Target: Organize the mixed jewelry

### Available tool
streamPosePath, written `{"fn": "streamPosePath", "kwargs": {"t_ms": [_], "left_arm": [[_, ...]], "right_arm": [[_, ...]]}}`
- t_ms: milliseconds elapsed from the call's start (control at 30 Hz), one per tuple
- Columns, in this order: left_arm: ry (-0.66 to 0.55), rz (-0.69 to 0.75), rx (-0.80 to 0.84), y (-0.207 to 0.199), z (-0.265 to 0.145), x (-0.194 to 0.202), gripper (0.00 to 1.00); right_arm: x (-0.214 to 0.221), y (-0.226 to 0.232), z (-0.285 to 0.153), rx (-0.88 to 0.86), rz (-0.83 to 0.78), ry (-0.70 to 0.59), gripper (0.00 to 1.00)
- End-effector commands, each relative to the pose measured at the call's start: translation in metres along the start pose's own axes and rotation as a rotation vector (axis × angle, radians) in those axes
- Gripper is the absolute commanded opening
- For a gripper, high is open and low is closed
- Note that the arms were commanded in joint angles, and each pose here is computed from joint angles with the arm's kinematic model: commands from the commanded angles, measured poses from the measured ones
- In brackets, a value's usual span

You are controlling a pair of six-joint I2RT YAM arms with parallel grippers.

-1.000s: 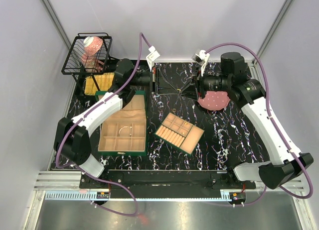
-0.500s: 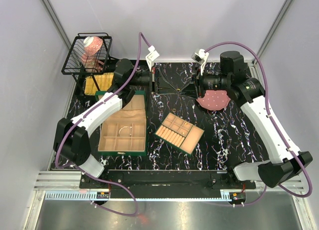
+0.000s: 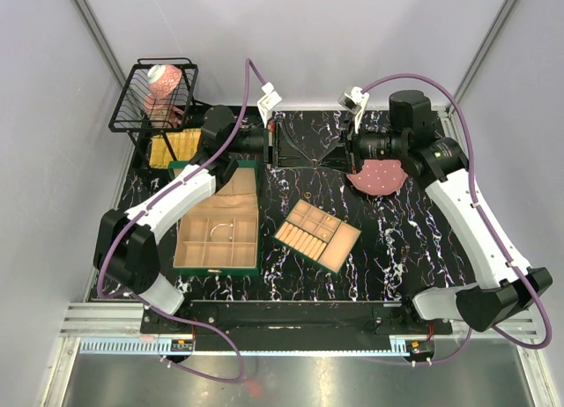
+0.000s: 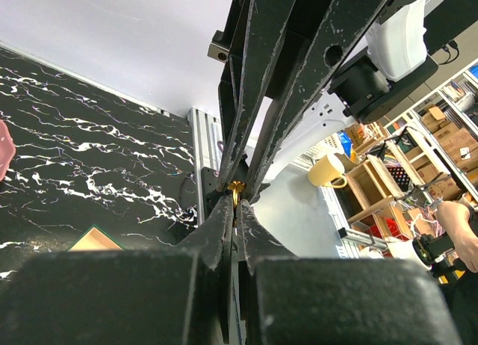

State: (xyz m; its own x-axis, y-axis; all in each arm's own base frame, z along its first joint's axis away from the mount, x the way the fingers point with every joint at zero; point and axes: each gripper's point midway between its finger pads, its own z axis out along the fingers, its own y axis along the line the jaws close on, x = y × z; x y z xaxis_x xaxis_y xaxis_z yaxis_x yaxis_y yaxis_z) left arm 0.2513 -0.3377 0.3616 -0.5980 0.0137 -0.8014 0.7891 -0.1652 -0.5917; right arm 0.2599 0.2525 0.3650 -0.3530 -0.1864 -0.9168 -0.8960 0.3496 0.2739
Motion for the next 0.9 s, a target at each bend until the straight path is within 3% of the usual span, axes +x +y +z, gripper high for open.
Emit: {"fn": "streamPosePath", "kwargs": {"t_ms": [0, 233, 400, 633, 867], "left_arm": [[-0.016, 0.104, 0.034, -0.023, -0.004, -0.01, 0.0], [-0.019, 0.103, 0.03, -0.022, -0.003, -0.011, 0.02], [-0.013, 0.11, -0.003, -0.014, -0.005, -0.009, 0.26], [-0.008, 0.143, -0.066, -0.005, -0.018, -0.008, 0.36], [-0.013, 0.21, -0.229, 0.007, -0.055, -0.019, 0.39]], "right_arm": [[-0.015, 0.007, -0.004, -0.03, -0.027, -0.031, 0.13], [-0.016, 0.007, -0.003, -0.036, -0.021, -0.03, 0.04], [-0.016, 0.004, -0.008, 0.009, -0.045, -0.033, 0.02], [-0.015, -0.001, -0.018, 0.086, -0.084, -0.023, 0.01], [-0.004, -0.016, -0.027, 0.191, -0.118, 0.012, 0.01]]}}
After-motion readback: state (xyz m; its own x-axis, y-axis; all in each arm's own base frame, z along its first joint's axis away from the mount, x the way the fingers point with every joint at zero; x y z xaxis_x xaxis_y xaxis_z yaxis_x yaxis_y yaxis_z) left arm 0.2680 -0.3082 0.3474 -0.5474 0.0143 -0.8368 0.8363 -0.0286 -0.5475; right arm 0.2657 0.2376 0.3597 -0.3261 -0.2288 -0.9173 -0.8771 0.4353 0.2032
